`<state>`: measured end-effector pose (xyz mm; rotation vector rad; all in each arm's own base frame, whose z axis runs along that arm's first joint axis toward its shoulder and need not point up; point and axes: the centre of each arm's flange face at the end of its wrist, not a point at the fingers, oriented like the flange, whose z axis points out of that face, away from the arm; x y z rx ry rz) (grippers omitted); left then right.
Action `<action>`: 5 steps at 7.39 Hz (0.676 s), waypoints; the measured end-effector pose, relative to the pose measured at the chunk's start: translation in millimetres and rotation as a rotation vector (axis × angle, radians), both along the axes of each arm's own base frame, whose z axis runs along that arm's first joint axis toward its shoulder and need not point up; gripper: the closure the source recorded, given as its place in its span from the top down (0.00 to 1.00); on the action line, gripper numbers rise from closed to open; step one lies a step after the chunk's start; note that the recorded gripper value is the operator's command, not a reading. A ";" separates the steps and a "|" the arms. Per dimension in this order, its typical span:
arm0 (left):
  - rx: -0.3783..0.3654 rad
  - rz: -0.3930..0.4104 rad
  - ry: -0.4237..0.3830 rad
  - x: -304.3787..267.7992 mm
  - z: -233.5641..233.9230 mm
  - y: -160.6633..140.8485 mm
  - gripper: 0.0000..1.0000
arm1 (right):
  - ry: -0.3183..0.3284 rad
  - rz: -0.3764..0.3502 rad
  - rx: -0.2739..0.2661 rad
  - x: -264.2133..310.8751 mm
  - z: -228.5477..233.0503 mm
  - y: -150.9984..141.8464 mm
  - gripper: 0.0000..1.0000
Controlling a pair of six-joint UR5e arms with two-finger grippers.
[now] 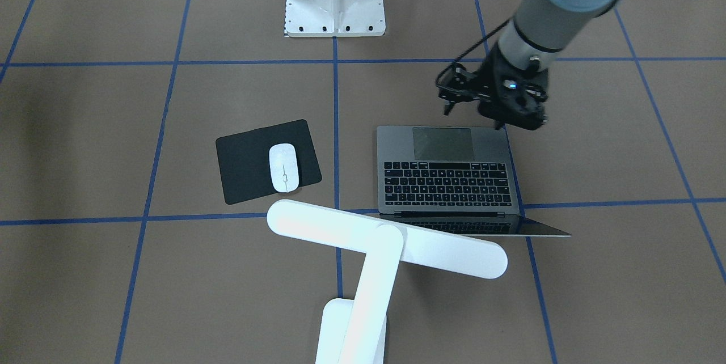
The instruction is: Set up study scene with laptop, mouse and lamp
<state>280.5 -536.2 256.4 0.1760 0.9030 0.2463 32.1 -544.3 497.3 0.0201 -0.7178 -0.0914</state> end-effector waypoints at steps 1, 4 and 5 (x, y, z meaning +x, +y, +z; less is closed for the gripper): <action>0.001 -0.014 -0.026 -75.0 57.0 -22.1 1.00 | 0.027 0.014 -0.024 9.5 23.8 9.5 1.00; -0.018 0.008 -0.050 -291.3 270.4 -63.2 1.00 | 0.040 0.042 -0.084 28.5 78.4 35.1 1.00; -0.015 0.033 -0.079 -331.2 326.1 -58.3 1.00 | 0.032 0.040 -0.096 29.0 91.8 46.2 1.00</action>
